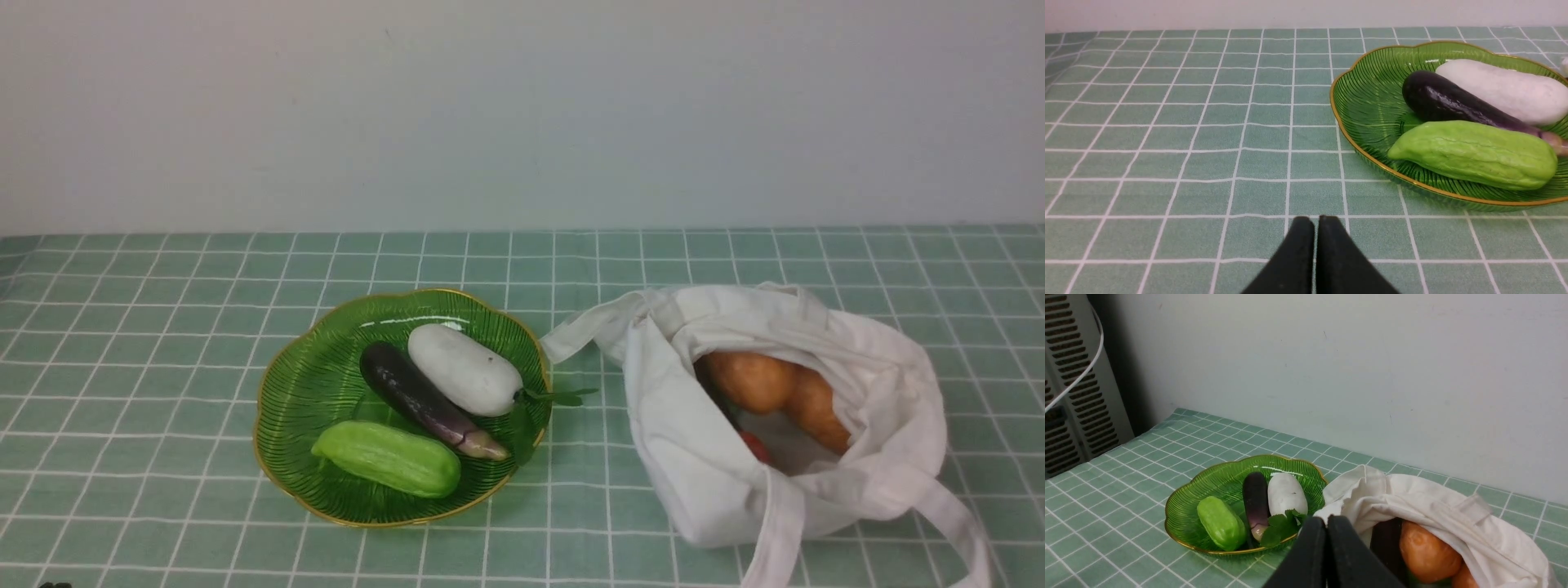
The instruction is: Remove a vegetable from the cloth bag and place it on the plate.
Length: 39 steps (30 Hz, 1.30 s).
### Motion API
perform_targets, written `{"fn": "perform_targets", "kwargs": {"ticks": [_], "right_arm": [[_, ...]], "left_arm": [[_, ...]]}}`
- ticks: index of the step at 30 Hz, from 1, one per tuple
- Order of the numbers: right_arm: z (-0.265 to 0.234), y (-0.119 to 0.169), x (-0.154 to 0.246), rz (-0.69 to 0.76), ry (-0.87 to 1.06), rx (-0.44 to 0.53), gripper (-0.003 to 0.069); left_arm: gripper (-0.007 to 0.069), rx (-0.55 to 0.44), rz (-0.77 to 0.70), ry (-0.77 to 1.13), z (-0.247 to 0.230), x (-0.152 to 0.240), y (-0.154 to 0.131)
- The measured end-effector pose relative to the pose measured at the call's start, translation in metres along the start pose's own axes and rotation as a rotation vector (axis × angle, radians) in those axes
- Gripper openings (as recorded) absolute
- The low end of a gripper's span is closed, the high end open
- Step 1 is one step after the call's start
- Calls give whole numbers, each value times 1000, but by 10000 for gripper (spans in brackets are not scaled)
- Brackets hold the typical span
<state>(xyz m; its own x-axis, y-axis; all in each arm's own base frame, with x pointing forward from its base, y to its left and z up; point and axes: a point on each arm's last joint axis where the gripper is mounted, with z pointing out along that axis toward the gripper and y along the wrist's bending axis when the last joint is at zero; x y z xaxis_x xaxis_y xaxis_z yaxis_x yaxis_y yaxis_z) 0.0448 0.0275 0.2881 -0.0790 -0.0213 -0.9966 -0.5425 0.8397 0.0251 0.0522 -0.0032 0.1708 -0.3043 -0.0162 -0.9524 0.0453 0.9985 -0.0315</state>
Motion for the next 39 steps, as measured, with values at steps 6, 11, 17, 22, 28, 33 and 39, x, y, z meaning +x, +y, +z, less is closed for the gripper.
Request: {"fn": "perform_targets", "kwargs": {"ticks": [6, 11, 17, 22, 28, 33, 39], "right_arm": [[9, -8, 41, -55, 86, 127, -15], [8, -20, 78, -20, 145, 316, -15], [3, -28, 105, 15, 159, 484, -15], [2, -31, 107, 30, 145, 552, -15], [1, -31, 107, 47, 138, 560, -15], [1, -31, 107, 48, 136, 562, -15], [1, -31, 107, 48, 136, 562, -15]], "left_arm": [[-8, 0, 0, 0, 0, 0, 0], [-8, 0, 0, 0, 0, 0, 0], [-8, 0, 0, 0, 0, 0, 0], [-8, 0, 0, 0, 0, 0, 0], [-8, 0, 0, 0, 0, 0, 0], [-8, 0, 0, 0, 0, 0, 0], [-8, 0, 0, 0, 0, 0, 0]]}}
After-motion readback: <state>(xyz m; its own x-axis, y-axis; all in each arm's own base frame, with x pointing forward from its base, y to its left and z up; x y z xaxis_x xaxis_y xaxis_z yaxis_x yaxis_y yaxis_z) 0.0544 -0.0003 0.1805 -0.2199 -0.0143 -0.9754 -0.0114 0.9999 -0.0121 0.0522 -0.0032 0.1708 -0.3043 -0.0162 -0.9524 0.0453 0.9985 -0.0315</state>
